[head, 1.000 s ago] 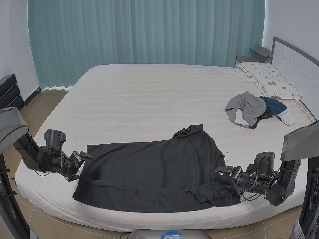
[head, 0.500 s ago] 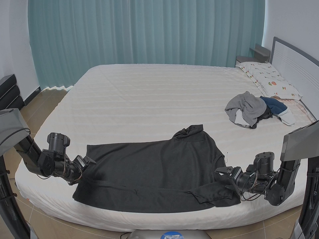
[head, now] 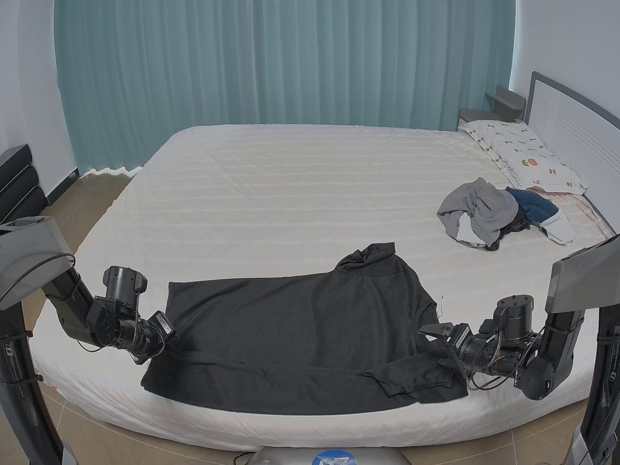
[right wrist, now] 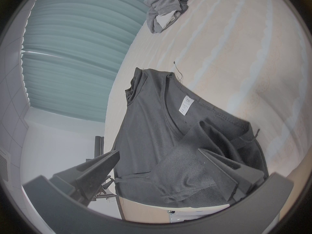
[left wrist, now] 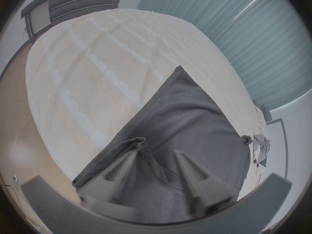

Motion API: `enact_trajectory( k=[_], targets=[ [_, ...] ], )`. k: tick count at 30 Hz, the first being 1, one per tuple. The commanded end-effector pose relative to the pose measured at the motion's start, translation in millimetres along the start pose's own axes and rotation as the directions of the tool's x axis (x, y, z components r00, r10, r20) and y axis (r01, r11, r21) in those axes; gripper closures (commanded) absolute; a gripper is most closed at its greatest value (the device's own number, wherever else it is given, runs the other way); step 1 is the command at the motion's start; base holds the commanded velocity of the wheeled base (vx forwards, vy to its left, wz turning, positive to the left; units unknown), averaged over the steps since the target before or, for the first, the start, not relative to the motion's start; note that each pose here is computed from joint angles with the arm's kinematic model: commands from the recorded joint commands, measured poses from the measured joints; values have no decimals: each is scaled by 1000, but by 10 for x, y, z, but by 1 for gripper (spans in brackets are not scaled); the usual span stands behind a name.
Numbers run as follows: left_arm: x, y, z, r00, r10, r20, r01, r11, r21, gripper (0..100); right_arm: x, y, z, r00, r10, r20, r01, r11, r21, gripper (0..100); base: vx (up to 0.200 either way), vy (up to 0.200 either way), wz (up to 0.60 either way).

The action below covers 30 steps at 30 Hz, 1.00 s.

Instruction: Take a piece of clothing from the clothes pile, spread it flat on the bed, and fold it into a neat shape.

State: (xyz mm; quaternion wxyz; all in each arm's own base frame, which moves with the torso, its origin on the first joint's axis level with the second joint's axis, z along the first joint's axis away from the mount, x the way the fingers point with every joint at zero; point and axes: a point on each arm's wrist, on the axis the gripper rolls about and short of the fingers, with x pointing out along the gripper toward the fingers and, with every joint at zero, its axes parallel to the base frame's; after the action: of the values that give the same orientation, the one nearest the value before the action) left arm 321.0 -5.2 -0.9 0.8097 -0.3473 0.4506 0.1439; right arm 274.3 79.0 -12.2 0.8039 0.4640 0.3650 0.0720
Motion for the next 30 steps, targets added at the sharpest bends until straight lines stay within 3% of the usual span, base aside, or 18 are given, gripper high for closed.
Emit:
enact_trajectory(
  k=[1,8,14,30],
  targets=[
    [33,32,9,1000,14,-1,-14,1000,-10,100,-56,76,43,999,27,23,-26,999,-32,0,0,0,0],
    [101,67,17,995,88,55,-88,996,-13,100,-19,86,49,999,27,19,-24,993,-111,0,0,0,0],
    [138,82,15,994,99,50,-98,995,-17,100,201,-22,172,999,16,43,-5,970,-241,0,0,0,0],
    [137,88,9,994,101,48,-100,995,-18,100,241,-290,279,998,9,-59,-27,948,-316,0,0,0,0]
  ],
)
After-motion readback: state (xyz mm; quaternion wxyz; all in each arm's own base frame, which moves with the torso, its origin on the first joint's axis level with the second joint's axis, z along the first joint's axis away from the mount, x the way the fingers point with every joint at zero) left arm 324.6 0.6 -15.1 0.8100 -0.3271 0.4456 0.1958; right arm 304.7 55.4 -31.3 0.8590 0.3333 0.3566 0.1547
